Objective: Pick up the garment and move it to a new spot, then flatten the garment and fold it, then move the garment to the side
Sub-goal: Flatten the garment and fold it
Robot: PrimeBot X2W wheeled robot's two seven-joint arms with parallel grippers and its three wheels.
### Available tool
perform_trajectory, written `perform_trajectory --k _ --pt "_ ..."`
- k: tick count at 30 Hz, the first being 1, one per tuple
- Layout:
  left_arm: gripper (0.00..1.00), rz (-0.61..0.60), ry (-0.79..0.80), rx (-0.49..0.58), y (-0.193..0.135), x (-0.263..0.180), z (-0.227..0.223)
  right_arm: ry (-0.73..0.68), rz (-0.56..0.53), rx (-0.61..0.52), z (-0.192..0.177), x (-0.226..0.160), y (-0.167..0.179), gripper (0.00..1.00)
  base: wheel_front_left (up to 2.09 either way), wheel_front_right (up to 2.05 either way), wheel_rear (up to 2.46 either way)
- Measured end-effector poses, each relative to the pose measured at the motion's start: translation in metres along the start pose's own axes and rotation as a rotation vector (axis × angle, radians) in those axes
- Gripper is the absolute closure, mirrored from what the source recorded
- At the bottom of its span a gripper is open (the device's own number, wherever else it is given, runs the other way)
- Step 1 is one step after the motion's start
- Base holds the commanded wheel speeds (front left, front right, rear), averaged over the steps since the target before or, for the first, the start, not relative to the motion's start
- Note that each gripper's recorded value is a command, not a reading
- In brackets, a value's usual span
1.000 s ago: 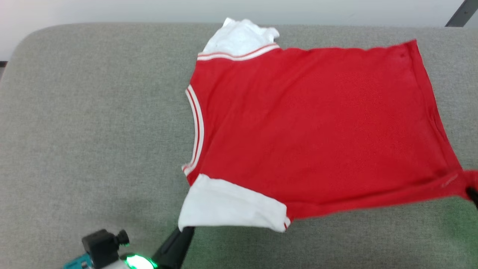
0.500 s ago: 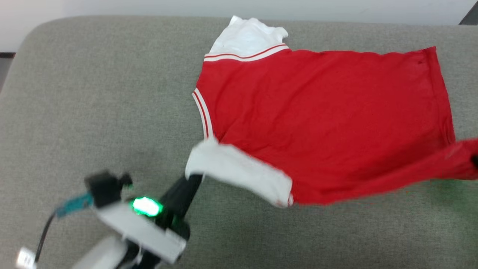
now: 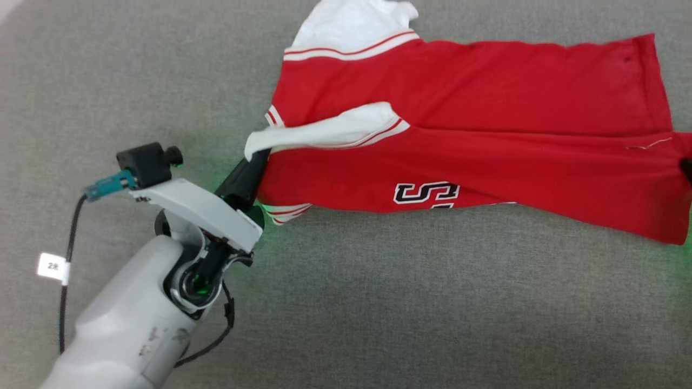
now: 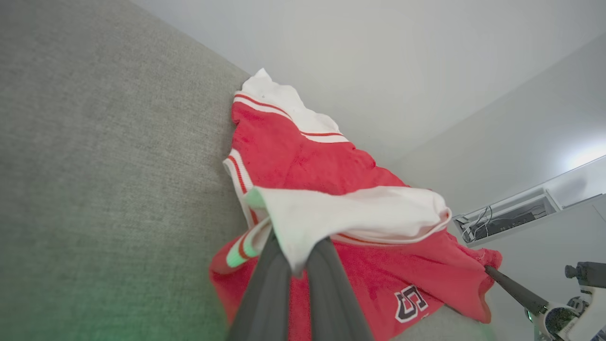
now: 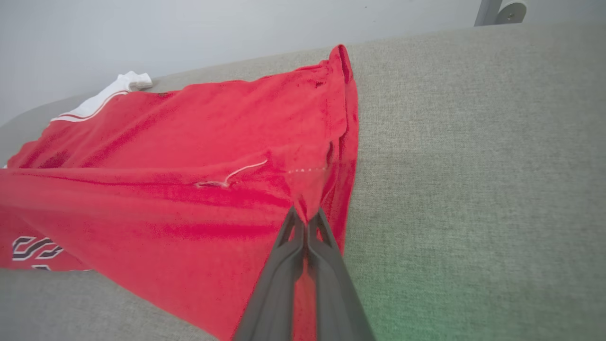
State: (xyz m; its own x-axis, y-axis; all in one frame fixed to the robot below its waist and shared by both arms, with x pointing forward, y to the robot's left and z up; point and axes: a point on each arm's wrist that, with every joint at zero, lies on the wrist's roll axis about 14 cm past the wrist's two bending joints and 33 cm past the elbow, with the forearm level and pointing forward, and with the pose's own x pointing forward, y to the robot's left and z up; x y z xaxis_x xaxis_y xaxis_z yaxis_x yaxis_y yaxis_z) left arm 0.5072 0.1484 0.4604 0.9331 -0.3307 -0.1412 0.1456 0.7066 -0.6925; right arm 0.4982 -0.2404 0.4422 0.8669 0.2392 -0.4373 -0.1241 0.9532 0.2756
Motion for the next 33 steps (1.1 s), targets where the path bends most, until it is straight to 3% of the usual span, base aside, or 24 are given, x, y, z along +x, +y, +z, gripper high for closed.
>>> perform_trajectory --k 13,14,15,16,17,18,19,20,21,28,33 --pt "1.00 0.063 0.150 0.160 0.038 0.026 -0.053 0.079 -0.004 -0.047 -0.032 0.041 -0.010 1.00 0.00 0.00 0.00" --pt "0.89 0.064 0.158 0.183 0.040 0.026 -0.055 0.079 -0.002 -0.054 -0.032 0.043 -0.010 1.00 0.00 0.00 0.00" --pt "0.67 0.065 0.161 0.199 0.041 0.027 -0.056 0.077 0.000 -0.060 -0.033 0.045 -0.010 1.00 0.00 0.00 0.00" --pt "0.67 0.064 0.164 0.211 0.042 0.027 -0.057 0.072 0.003 -0.065 -0.032 0.047 -0.009 1.00 0.00 0.00 0.00" --pt "0.25 0.061 0.164 0.225 0.041 0.027 -0.057 0.063 0.006 -0.072 -0.030 0.048 -0.009 1.00 0.00 0.00 0.00" --pt "0.00 0.059 0.169 0.241 0.041 0.027 -0.057 0.055 0.008 -0.078 -0.029 0.048 -0.008 0.79 0.00 0.00 0.00" --pt "0.00 0.055 0.171 0.259 0.041 0.026 -0.057 0.046 0.009 -0.082 -0.028 0.047 -0.008 0.52 0.00 0.00 0.00" --pt "0.00 0.052 0.170 0.275 0.040 0.025 -0.055 0.035 0.011 -0.089 -0.026 0.046 -0.007 0.04 0.00 0.00 0.00" --pt "0.00 0.051 0.171 0.287 0.040 0.023 -0.053 0.023 0.011 -0.096 -0.023 0.045 -0.007 0.00 0.00 0.00 0.00" --pt "0.00 0.086 0.176 0.394 0.051 -0.005 -0.016 -0.069 0.012 -0.106 -0.003 0.023 -0.003 0.00 0.00 0.00 0.00" --pt "0.00 0.082 0.205 0.513 0.038 -0.019 0.024 -0.130 0.024 -0.107 0.014 0.006 0.006 0.00 0.00 0.00 0.00"
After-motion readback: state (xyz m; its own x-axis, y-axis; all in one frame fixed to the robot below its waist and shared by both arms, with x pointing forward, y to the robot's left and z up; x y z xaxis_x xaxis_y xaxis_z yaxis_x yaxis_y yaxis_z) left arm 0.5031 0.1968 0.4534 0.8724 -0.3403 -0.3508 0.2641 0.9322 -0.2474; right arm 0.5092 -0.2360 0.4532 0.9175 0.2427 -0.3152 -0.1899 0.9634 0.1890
